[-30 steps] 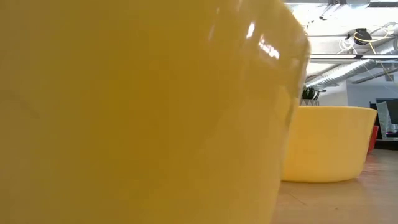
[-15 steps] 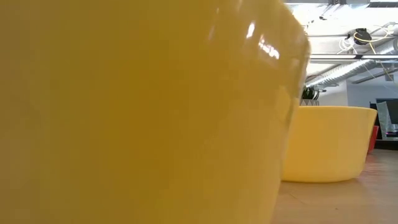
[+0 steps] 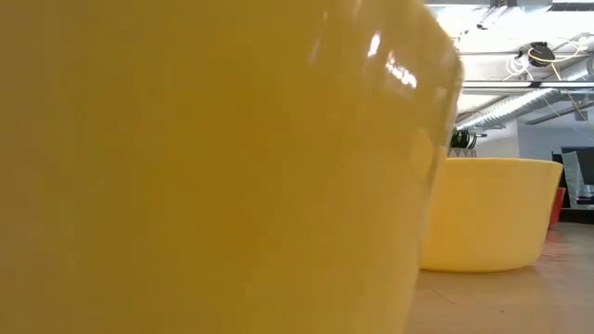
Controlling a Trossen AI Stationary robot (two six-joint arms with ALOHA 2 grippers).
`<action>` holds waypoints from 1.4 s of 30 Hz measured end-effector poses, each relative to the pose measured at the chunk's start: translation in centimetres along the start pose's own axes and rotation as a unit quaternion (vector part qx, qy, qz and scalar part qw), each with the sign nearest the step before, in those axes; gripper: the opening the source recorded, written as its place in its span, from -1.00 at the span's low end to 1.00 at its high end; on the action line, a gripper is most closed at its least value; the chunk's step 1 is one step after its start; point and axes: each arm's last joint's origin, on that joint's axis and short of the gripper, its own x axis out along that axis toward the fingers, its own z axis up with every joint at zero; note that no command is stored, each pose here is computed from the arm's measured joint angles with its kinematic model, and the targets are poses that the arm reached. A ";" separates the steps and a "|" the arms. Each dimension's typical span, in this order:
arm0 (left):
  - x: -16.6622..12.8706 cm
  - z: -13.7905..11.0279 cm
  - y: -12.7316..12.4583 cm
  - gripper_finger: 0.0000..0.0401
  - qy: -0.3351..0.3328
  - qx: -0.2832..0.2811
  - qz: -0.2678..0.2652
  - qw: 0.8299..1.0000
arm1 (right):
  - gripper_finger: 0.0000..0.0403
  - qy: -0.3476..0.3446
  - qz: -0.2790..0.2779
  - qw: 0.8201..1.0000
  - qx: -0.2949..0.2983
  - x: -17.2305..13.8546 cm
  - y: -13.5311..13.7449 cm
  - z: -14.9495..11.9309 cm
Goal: Pick & Place Mini bowls
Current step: Put the red bowl on the shelf
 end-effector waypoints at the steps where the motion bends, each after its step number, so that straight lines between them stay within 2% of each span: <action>1: 0.6 0.2 1.1 -0.92 0.009 0.005 0.016 1.000 | -0.48 -0.001 0.000 1.000 0.000 -0.1 0.0 0.0; 3: 1.9 1.1 3.2 -0.90 0.019 0.005 0.035 0.999 | -0.48 0.000 0.000 1.000 0.000 -0.1 0.0 0.0; 9: 6.6 2.3 9.0 -0.97 0.073 -0.018 0.036 0.997 | -0.48 -0.002 -0.001 1.000 0.031 -0.1 0.0 0.0; 15: 9.8 2.4 12.4 -0.87 0.157 -0.041 0.044 0.986 | -0.48 0.011 0.004 0.999 0.050 -0.1 0.1 -0.2; 20: 11.2 2.3 12.9 -0.90 0.171 -0.029 0.042 0.984 | -0.48 0.017 0.006 0.999 0.048 -0.1 0.1 -0.3; 24: 11.2 2.4 12.9 -0.97 0.170 -0.022 0.041 0.984 | -0.48 0.017 0.006 0.999 0.042 -0.1 0.1 -0.3; 27: 11.1 2.6 12.9 -0.96 0.161 -0.036 0.046 0.985 | -0.48 0.017 0.006 0.999 0.031 -0.1 0.1 -0.3; 30: 11.0 2.8 13.0 -0.85 0.149 -0.053 0.055 0.986 | -0.48 0.017 0.006 0.999 0.032 -0.1 0.1 -0.3; 38: 10.9 2.9 12.9 -0.41 0.155 -0.049 0.076 0.984 | -0.48 0.022 0.008 0.999 0.030 -0.1 0.1 -0.4; 42: 9.0 3.8 12.3 -0.23 0.131 -0.045 0.078 0.987 | -0.48 0.022 0.008 0.999 0.030 -0.1 0.1 -0.4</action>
